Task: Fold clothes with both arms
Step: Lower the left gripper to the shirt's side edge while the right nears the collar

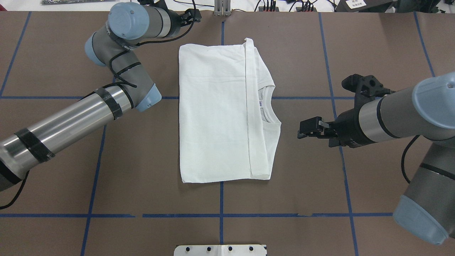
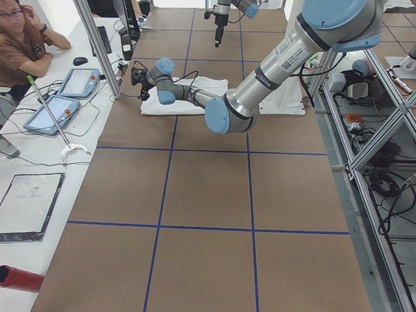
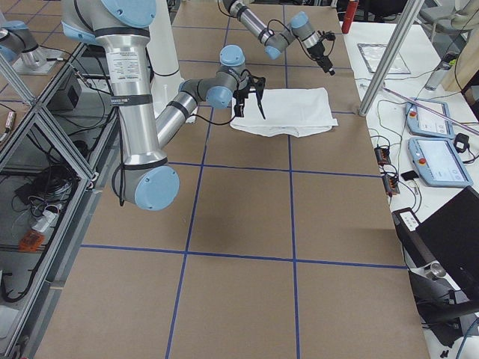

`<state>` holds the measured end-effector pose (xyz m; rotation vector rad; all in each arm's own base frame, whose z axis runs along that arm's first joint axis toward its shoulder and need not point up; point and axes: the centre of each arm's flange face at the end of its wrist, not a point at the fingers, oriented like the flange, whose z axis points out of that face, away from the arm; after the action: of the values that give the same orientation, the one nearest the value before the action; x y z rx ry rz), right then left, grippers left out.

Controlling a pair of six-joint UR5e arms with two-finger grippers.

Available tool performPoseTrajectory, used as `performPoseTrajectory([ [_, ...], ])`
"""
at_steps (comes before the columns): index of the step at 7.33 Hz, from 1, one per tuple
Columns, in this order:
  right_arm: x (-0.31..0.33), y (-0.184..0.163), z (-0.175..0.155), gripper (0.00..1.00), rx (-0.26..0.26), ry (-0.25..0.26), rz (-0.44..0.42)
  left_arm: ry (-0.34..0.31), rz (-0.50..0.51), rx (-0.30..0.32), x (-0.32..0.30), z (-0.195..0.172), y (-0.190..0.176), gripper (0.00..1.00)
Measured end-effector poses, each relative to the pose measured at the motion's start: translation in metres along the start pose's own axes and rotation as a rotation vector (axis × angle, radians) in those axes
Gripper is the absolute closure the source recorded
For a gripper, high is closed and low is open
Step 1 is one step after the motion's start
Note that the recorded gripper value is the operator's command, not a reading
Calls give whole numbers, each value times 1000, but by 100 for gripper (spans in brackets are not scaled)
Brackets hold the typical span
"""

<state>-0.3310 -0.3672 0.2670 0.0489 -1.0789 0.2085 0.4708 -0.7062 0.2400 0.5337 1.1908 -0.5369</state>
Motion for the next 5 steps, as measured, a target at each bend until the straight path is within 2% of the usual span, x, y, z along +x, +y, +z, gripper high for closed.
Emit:
performPoseTrajectory([
  [2,-16,-8,25,0,11,15,-40,-57,13,-73,-10,-19,-1,0],
  [4,-36,-5,55,0,32,58,-124,-72,30,-150,-35,-83,18,0],
  [5,-55,-1,69,0,42,106,-183,-70,34,-192,-40,-117,35,0],
])
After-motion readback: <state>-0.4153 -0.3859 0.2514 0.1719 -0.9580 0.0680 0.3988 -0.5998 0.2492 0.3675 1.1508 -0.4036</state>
